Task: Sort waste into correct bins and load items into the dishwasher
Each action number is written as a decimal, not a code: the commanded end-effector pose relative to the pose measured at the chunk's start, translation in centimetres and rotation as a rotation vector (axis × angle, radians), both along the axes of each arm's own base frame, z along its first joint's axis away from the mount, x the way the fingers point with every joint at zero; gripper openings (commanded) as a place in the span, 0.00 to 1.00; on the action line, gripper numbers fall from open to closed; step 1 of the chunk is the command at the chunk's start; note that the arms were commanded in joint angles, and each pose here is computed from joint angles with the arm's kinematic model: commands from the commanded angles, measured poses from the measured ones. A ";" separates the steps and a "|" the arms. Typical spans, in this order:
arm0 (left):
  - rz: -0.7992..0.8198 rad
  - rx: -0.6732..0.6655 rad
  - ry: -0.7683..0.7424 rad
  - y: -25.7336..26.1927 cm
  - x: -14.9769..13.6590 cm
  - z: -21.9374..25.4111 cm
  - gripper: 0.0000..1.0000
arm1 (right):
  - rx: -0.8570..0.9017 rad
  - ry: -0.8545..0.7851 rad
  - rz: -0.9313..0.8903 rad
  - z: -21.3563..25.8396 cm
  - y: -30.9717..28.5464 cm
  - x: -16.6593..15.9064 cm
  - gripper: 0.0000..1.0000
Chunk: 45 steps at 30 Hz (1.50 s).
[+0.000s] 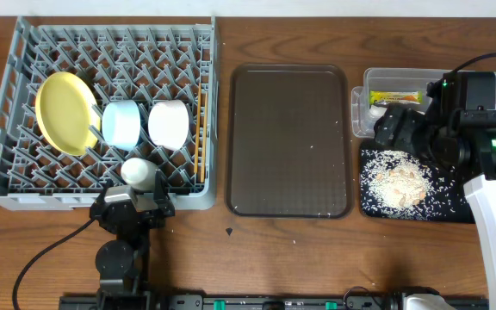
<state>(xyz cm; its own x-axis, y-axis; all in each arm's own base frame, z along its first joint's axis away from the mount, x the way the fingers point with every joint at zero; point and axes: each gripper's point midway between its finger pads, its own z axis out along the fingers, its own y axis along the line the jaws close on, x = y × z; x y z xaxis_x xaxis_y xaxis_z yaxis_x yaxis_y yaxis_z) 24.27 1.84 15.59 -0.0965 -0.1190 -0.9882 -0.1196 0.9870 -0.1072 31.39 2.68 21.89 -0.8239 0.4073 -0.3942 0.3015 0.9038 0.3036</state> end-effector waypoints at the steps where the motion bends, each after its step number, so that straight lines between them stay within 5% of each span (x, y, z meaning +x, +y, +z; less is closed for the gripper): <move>1: 0.004 -0.008 0.039 0.1 0.0 -1.8 0.97 | -0.001 0.021 0.003 -0.1 0.0 -0.5 0.99; 5: 0.004 -0.008 0.039 0.1 0.0 -1.8 0.97 | -0.145 -0.069 0.105 1.2 -1.3 0.1 0.99; 11: 0.004 -0.008 0.039 0.1 0.0 -1.8 0.97 | -0.312 -0.489 0.489 7.3 1.4 1.6 0.99; 15: 0.004 -0.008 0.039 0.1 0.0 -1.8 0.97 | -0.408 -0.688 0.531 8.9 1.5 0.3 0.99; 28: 0.004 -0.008 0.040 0.1 0.0 -1.8 0.97 | -0.535 -0.965 0.451 -0.8 0.2 -6.5 0.99; 45: 0.004 -0.008 0.039 0.1 0.0 -1.8 0.97 | -0.528 -1.126 0.491 -5.2 1.7 -7.4 0.99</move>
<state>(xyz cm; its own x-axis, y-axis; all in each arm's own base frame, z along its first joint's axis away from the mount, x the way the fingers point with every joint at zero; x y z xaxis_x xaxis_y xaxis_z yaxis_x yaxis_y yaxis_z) 24.30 1.78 15.56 -0.0947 -0.1217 -0.9880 -0.1163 0.9871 -0.1105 24.12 4.21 16.42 0.0181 -0.2377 -0.9712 -0.2636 0.9358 -0.2339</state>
